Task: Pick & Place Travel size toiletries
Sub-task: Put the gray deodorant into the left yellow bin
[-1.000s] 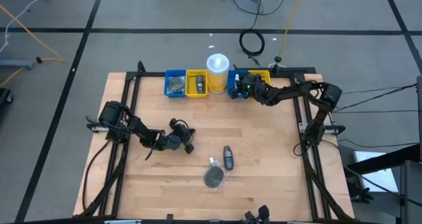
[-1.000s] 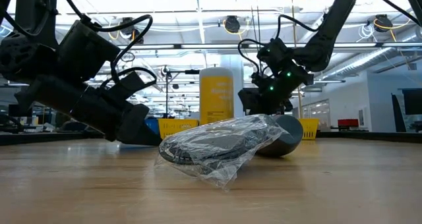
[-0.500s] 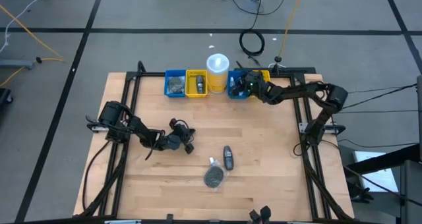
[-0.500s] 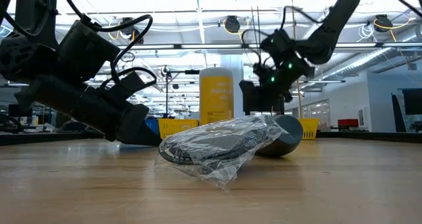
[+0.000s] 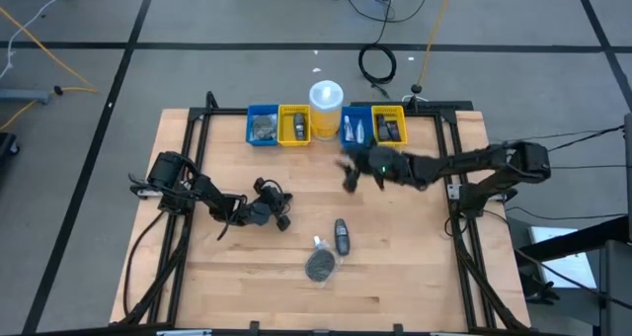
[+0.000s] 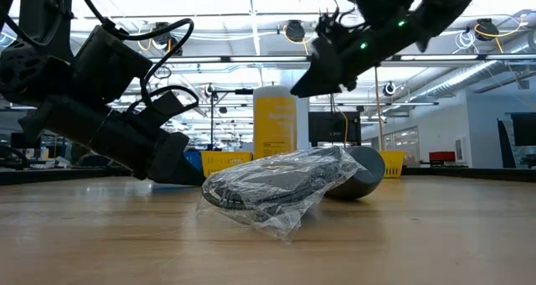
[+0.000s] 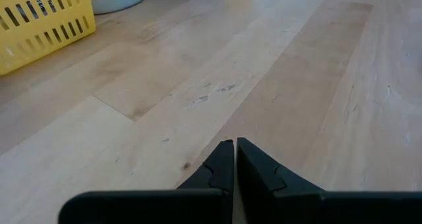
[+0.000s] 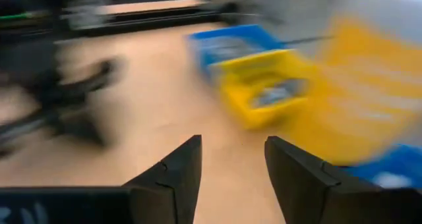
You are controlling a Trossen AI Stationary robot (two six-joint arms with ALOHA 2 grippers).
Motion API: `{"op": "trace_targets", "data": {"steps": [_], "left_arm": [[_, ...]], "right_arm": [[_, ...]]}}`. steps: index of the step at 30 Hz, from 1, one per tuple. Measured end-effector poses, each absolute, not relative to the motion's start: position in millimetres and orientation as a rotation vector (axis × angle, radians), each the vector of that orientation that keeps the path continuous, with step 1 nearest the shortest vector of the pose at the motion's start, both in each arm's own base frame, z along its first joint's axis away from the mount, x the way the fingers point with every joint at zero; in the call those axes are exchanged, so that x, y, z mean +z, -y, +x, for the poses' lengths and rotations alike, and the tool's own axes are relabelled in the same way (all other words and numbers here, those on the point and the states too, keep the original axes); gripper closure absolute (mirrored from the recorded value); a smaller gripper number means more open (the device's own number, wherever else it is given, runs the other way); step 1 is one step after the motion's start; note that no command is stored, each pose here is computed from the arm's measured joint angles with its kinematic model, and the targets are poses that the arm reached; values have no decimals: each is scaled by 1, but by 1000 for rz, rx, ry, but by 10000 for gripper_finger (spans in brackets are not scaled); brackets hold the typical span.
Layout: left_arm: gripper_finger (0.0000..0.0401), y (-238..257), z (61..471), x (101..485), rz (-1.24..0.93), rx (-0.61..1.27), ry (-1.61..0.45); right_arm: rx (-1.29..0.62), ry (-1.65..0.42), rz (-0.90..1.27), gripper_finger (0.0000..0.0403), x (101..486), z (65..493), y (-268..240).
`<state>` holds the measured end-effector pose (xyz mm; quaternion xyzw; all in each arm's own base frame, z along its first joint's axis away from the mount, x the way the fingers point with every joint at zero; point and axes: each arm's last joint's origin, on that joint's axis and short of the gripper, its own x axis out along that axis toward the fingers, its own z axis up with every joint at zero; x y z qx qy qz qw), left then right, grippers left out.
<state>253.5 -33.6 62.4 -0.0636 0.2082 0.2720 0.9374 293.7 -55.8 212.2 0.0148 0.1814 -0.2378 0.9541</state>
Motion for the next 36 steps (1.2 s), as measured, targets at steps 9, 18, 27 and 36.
{"op": "trace_targets", "data": {"steps": [9, 18, 27, 36], "left_arm": [[380, 33, 253, 62, -133, 556, -425], [380, 33, 253, 62, -133, 556, -424], [380, 33, 253, 62, -133, 556, -424], [380, 33, 254, 63, -133, 556, -423]], "right_arm": [[28, -321, 325, 242, 200, 295, -20], [-4, -647, 527, 157, 189, 286, -57], [-174, -775, 591, 75, 172, 280, -72], [-168, -768, 500, 81, 142, 296, -90]]}}
